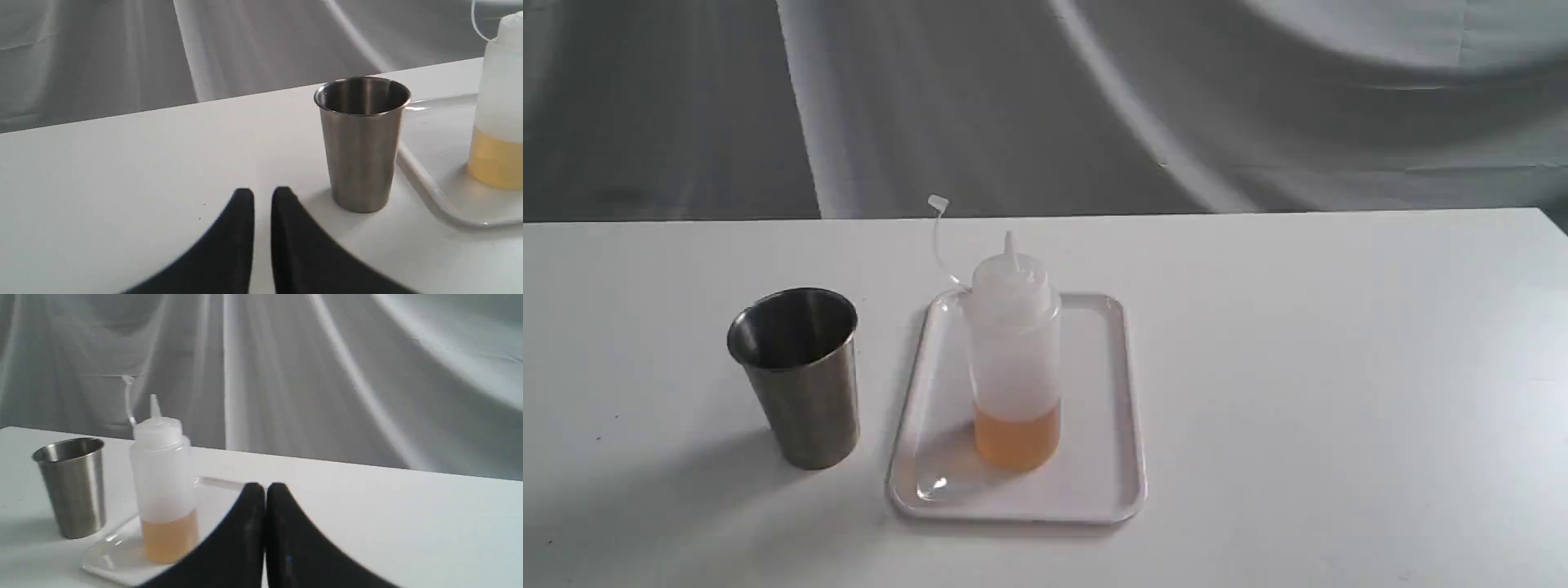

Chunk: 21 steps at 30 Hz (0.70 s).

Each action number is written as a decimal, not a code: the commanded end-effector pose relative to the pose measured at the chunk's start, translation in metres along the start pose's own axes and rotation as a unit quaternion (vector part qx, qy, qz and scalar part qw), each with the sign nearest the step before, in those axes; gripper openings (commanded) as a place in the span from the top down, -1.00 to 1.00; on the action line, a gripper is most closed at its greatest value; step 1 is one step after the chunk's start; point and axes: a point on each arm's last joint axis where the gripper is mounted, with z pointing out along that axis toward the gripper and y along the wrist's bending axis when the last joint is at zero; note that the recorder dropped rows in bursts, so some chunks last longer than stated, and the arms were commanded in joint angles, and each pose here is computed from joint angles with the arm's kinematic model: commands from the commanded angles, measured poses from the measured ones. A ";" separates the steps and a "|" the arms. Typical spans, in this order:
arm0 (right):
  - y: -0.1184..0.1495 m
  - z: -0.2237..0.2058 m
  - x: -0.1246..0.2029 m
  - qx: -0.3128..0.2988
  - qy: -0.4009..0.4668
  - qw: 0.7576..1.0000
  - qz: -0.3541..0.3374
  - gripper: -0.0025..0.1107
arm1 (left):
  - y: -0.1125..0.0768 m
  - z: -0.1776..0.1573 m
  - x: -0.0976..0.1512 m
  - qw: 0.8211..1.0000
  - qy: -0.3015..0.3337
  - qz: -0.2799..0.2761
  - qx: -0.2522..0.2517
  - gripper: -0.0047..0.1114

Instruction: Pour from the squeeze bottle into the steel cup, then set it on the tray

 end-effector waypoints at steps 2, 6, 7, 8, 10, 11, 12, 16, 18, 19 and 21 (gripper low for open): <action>-0.007 -0.001 0.001 0.057 -0.002 0.998 -0.002 0.96 | 0.000 0.000 0.000 1.000 -0.004 -0.001 0.003 0.78; -0.014 -0.003 0.000 0.120 -0.004 0.993 -0.005 0.96 | 0.000 0.000 0.000 1.000 -0.004 -0.001 0.003 0.78; -0.015 -0.003 0.000 0.133 -0.005 0.991 -0.005 0.96 | 0.000 0.000 0.000 1.000 -0.004 -0.001 0.003 0.78; -0.017 -0.004 0.000 0.151 -0.006 0.989 -0.006 0.96 | 0.000 0.000 0.000 1.000 -0.004 -0.001 0.003 0.78; -0.019 -0.005 0.000 0.174 -0.006 0.985 -0.007 0.96 | 0.000 0.000 0.000 1.000 -0.004 -0.001 0.003 0.78; -0.020 -0.005 0.000 0.182 -0.007 0.983 -0.007 0.96 | 0.000 0.000 0.000 1.000 -0.004 -0.001 0.003 0.78; -0.021 -0.005 0.000 0.191 -0.007 0.982 -0.008 0.96 | 0.000 0.000 0.000 1.000 -0.004 -0.001 0.003 0.78; -0.024 -0.007 0.001 0.211 0.000 0.977 -0.014 0.96 | 0.000 0.000 0.000 1.000 -0.004 -0.001 0.003 0.78; -0.025 -0.007 0.002 0.219 0.005 0.976 -0.013 0.96 | 0.000 0.000 0.000 1.000 -0.004 -0.001 0.003 0.78; -0.026 -0.008 0.002 0.224 0.008 0.975 -0.013 0.96 | 0.000 0.000 0.000 1.000 -0.004 -0.001 0.003 0.78; -0.027 -0.008 0.003 0.229 0.011 0.973 -0.012 0.96 | 0.000 0.000 0.000 1.000 -0.004 -0.001 0.003 0.78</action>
